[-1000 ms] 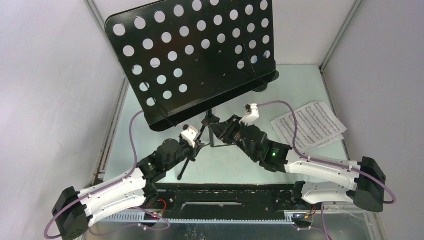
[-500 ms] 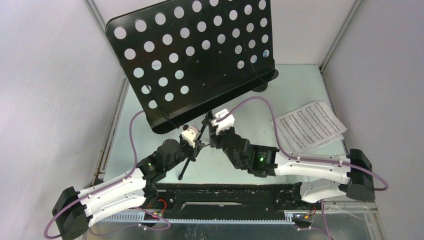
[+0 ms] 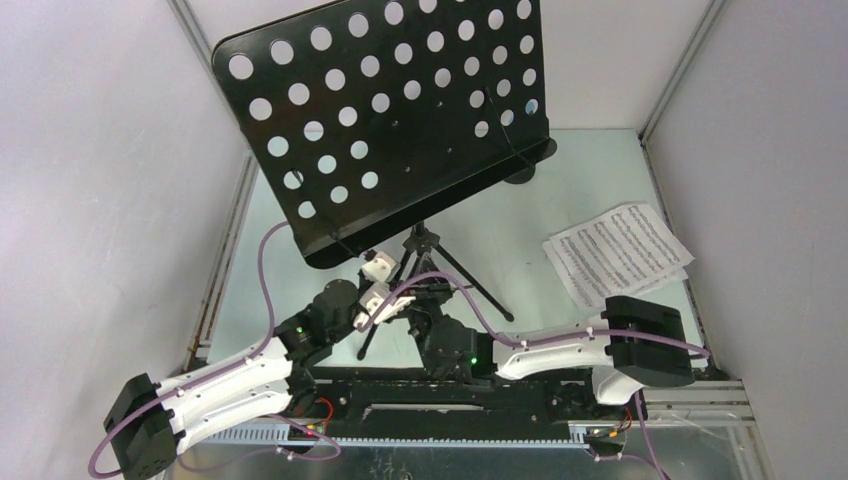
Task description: Pack up the instrument practice props
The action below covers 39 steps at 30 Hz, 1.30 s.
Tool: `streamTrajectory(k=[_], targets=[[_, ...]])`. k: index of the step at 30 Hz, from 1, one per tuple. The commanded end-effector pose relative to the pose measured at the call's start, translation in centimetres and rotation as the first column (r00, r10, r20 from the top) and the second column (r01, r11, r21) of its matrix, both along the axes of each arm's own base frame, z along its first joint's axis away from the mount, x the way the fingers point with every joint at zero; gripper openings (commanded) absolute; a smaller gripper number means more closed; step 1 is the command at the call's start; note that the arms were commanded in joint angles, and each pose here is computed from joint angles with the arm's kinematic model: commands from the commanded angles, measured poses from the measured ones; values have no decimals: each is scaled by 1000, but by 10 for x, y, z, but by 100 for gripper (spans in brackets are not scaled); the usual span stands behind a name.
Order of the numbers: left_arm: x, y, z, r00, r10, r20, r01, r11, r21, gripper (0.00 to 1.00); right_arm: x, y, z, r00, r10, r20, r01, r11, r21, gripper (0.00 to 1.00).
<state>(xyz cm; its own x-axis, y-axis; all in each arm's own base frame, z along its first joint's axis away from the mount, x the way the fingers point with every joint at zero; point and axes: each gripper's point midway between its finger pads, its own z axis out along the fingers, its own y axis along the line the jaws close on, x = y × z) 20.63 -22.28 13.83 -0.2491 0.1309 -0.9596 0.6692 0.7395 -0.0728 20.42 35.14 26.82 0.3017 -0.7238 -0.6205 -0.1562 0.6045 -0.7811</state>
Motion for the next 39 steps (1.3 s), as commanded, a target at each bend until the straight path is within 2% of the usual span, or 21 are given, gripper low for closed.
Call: streamTrajectory(k=[1,3,4,7,10,11,14,20,23,28,32,37,39], targets=[[4,-11,39,998,21,59,-10,984,-178,0,-19,-1,33,996,59,66,-67,988,137,39],[5,-9,37,998,29,57,-19,984,-179,0,-22,-7,41,997,70,38,-77,967,243,57],[5,-9,38,998,31,58,-20,983,-183,0,-24,-9,44,996,84,18,-86,954,287,61],[5,-10,38,998,31,55,-21,983,-185,0,-37,-4,25,975,196,-102,-158,942,295,69],[6,-11,38,998,24,54,-14,984,-178,1,-60,-2,7,875,398,-276,-259,866,428,97],[6,-12,38,998,23,54,-13,984,-177,1,-66,-5,6,834,459,-305,-275,827,491,99],[5,-12,39,998,19,54,-9,984,-178,1,-70,-29,-7,781,533,-324,-262,752,605,100],[4,-13,36,999,12,46,-3,985,-174,1,-41,-65,-47,738,550,-391,-186,723,666,96],[3,-13,35,999,7,40,0,985,-172,1,-18,-76,-55,753,533,-386,-170,724,668,92],[1,-15,32,999,-6,36,12,986,-166,1,6,-72,-64,761,531,-372,-237,762,603,87],[1,-16,31,999,-13,37,19,988,-156,1,19,-62,-63,743,569,-353,-264,733,626,79],[1,-18,36,998,-30,53,37,988,-148,0,31,-54,-63,752,566,-338,-273,734,622,69],[3,-18,40,998,-25,64,34,988,-152,0,32,-52,-58,756,573,-317,-282,722,631,55]])
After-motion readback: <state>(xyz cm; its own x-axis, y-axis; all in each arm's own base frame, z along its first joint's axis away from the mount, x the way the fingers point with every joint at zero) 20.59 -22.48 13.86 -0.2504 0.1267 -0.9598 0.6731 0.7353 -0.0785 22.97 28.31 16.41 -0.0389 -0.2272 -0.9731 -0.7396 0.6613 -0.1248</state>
